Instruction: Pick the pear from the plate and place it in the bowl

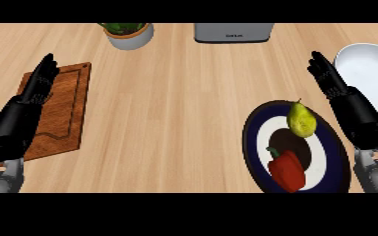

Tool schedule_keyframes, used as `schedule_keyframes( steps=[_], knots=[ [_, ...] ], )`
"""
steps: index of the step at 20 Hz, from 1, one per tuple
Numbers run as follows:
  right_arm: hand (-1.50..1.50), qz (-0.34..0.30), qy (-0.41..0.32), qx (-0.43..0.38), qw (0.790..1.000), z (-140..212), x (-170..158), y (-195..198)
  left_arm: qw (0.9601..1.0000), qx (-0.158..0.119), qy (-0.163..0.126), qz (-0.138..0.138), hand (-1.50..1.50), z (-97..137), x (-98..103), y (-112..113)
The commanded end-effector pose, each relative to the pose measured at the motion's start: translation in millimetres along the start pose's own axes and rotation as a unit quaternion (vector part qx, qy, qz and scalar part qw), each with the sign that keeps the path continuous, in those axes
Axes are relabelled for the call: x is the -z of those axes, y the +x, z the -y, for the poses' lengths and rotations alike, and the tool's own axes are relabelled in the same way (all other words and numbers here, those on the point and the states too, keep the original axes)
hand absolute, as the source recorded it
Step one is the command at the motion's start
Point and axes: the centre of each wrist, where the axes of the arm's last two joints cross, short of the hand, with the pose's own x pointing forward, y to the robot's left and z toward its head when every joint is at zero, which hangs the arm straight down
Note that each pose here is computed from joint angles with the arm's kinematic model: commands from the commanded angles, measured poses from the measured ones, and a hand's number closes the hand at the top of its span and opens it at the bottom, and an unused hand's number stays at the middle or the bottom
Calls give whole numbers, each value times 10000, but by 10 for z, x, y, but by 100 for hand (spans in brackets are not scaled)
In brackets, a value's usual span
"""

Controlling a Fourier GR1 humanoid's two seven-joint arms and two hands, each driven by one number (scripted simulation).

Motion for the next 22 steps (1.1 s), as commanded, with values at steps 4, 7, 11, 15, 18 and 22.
schedule_keyframes(
  steps=[4,7,11,15,18,22],
  knots=[
    [150,3030,-97,1174,9457,359,-19,297,9950,-288,666,-681,0,-44,-92,-195],
    [150,2193,-686,-1676,9587,1078,-167,349,9879,-510,833,-1204,0,-70,-198,-308],
    [-150,1721,-1899,561,9650,854,-906,-929,9836,-740,942,-1345,0,-19,-112,-299],
    [-150,2379,-1521,516,9579,745,-1504,-1407,9839,-763,851,-1373,0,48,-104,-345],
    [-150,2373,-1528,382,9586,1040,-1700,-1622,9853,-814,725,-1317,0,123,17,-238],
    [-150,2178,-1577,414,9623,1382,-1599,-1605,9850,-802,708,-1357,0,265,-4,-222]
  ],
)
